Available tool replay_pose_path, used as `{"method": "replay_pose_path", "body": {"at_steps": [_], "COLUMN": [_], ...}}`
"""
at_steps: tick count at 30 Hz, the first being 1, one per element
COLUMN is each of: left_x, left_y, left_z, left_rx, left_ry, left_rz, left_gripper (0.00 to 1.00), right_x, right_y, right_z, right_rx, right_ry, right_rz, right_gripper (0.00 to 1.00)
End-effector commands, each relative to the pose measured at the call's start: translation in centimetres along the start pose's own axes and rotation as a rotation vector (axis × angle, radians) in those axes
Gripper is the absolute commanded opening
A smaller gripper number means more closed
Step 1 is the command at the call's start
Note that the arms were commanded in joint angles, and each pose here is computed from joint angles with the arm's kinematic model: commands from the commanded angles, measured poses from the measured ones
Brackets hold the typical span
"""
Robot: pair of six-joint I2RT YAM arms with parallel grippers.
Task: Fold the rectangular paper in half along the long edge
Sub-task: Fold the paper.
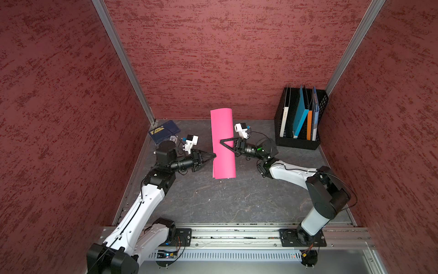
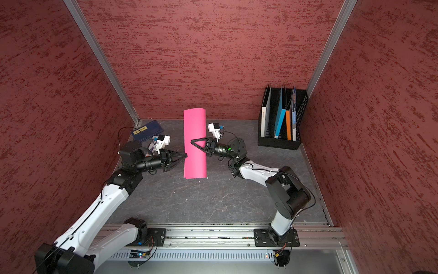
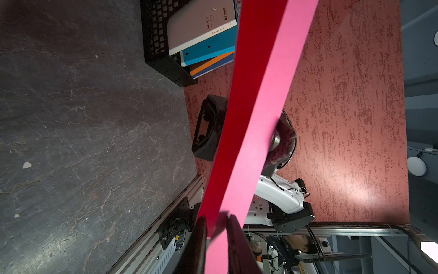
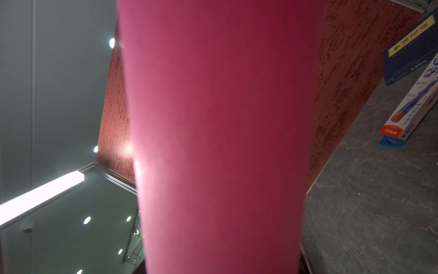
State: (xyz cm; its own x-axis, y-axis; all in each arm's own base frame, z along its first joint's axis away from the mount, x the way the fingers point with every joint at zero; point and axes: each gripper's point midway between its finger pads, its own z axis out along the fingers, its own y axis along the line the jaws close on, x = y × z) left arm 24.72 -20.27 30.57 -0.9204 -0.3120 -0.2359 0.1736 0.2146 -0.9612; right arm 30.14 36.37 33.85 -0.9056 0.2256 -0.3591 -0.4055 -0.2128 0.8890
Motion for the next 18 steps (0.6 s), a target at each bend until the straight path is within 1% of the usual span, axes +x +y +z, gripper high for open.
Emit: {"method": "replay_pose_path", "body": {"at_steps": [1, 14, 16, 18], "left_x": [0.2, 0.1, 0.1, 0.1], "left_y": [-0.2, -0.2, -0.3, -0.3], "left_z": [-0.3, -0.3, -0.3, -0.3], "left_rx": [0.01, 0.014, 0.016, 0.016], "left_ry": [0.001, -0.002, -0.001, -0.002], "left_rz": [0.027, 0.025, 0.024, 0.024], "left_gripper": [0.19, 0.19, 0.19, 0.19], "right_x": [-0.2, 1.0, 1.1, 1.2], "right_y": [1.6, 1.3, 1.3, 1.4], "right_z": [0.6, 0.2, 0.1, 0.0], "right_rx": [-0.033, 0.006, 0.007, 0.004], "right_ry": [0.008, 0.055, 0.057, 0.057], "right_rz": [-0.043, -0.048, -0.045, -0.044], "right_gripper": [0.47, 0.46, 0.46, 0.49]}}
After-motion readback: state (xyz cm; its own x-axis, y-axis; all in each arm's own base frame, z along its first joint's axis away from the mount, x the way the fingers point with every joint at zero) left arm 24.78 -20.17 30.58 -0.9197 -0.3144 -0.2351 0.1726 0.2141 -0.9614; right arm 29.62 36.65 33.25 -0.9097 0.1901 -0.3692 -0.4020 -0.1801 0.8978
